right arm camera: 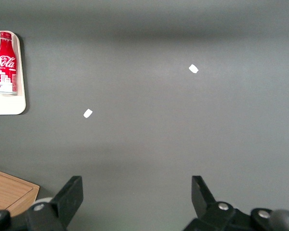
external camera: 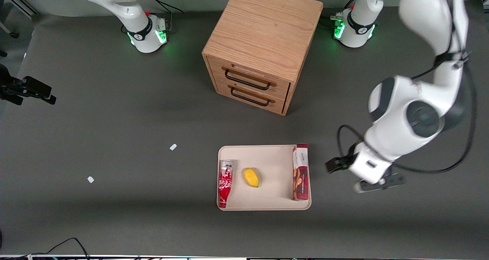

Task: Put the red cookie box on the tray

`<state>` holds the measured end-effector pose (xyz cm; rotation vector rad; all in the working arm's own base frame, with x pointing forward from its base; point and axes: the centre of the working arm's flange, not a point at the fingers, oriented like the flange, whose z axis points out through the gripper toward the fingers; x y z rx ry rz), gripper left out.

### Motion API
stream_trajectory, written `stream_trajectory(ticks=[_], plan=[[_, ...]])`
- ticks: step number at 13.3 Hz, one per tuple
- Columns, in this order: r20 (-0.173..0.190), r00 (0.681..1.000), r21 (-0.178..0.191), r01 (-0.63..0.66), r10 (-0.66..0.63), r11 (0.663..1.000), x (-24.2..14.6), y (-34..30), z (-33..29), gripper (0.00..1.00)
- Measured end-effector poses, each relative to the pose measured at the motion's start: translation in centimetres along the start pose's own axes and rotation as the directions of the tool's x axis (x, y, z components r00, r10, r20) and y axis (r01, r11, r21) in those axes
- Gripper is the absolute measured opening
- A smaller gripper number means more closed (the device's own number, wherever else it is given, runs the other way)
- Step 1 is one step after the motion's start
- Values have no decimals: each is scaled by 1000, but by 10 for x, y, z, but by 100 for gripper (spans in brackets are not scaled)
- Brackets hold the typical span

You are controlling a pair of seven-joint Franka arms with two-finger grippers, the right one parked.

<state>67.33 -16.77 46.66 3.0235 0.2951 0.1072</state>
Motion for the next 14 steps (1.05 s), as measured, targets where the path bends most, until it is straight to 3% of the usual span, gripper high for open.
stream_trajectory(ticks=[3, 6, 10, 14], plan=[[73, 994, 57, -89, 85, 994, -22, -76, -44, 100], [118, 984, 76, -146, 136, 986, -42, -156, -89, 100], [107, 979, 85, -185, 175, 979, -73, -181, -148, 100], [91, 979, 90, -192, 184, 977, -87, -176, -167, 100]])
